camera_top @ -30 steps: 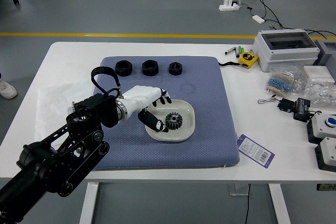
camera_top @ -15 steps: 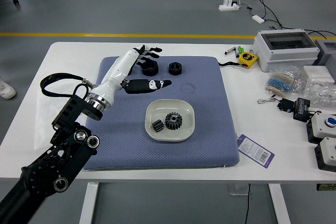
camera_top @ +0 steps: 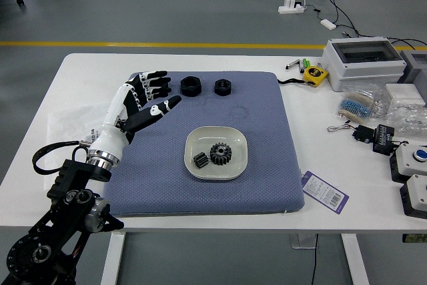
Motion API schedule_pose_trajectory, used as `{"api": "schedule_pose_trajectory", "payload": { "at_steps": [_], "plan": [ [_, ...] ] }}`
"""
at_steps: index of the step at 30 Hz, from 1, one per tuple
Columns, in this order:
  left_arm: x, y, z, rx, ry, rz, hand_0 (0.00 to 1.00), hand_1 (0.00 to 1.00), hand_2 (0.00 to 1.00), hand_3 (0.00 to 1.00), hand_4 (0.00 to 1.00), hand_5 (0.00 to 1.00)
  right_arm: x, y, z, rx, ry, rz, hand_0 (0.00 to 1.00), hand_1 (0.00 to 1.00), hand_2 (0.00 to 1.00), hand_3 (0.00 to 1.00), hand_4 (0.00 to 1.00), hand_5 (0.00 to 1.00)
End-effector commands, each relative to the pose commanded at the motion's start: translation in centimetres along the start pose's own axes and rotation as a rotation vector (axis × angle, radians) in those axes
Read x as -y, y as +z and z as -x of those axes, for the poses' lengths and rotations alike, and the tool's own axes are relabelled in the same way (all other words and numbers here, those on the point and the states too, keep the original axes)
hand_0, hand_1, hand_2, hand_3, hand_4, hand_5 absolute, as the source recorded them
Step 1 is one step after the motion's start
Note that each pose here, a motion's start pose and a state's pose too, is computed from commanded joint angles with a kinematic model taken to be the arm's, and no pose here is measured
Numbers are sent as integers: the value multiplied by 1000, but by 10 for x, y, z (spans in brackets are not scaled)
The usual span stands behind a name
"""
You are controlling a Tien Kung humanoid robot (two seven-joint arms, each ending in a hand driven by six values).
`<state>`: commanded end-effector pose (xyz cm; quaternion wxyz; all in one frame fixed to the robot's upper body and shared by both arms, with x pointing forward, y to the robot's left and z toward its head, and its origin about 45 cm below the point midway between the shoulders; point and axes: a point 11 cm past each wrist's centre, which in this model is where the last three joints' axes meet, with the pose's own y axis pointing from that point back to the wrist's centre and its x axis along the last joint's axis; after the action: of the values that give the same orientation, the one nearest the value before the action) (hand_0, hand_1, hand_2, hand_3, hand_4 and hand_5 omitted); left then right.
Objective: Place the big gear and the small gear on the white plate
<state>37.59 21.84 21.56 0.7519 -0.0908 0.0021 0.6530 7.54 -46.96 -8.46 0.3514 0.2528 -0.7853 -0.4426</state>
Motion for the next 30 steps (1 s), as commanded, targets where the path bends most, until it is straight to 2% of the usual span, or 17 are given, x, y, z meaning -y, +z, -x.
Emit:
{"api": "schedule_pose_trajectory", "payload": {
  "at_steps": [5, 6, 9, 11, 12, 14, 20, 26, 28, 30],
  "plan": [
    [-3, -1, -20, -207, 46, -17, 889, 927, 974, 838, 986, 325, 0, 0, 0, 4, -2, -1, 653, 662, 728, 575, 837, 679],
    [-3, -1, -20, -256, 27, -18, 998, 998, 998, 914, 998, 671, 0, 0, 0, 5, -2, -1, 651, 662, 727, 574, 836, 679],
    [-5, 0, -27, -378, -15, -32, 998, 998, 998, 914, 998, 671, 0, 0, 0, 6, -2, -1, 651, 662, 727, 574, 836, 679],
    [-6, 1, -33, -459, -17, -40, 998, 998, 998, 914, 998, 671, 0, 0, 0, 5, -2, 0, 651, 662, 727, 574, 836, 679],
    [-6, 1, -35, -494, -12, -41, 998, 998, 998, 941, 998, 961, 0, 1, 0, 5, -2, 0, 651, 661, 727, 574, 836, 679],
    [-7, 1, -43, -539, 5, -50, 998, 998, 998, 941, 998, 961, 0, 0, 0, 4, -3, 0, 651, 661, 727, 574, 836, 679],
    [-18, -3, -61, -516, 36, -79, 998, 998, 998, 944, 998, 996, 0, 2, -2, 15, -3, -1, 651, 660, 727, 574, 836, 679],
    [-26, -6, -69, -489, 42, -94, 998, 998, 998, 943, 998, 998, 0, 4, -2, 13, -4, 5, 651, 659, 727, 574, 835, 679],
    [-29, -5, -73, -452, 48, -90, 998, 998, 998, 943, 998, 998, 0, 5, -1, 11, -5, 9, 651, 659, 727, 574, 835, 679],
    [-31, -1, -79, -368, 55, -83, 998, 998, 998, 936, 998, 998, 0, 7, -1, 9, -6, 13, 651, 663, 727, 574, 835, 678]
  ]
}}
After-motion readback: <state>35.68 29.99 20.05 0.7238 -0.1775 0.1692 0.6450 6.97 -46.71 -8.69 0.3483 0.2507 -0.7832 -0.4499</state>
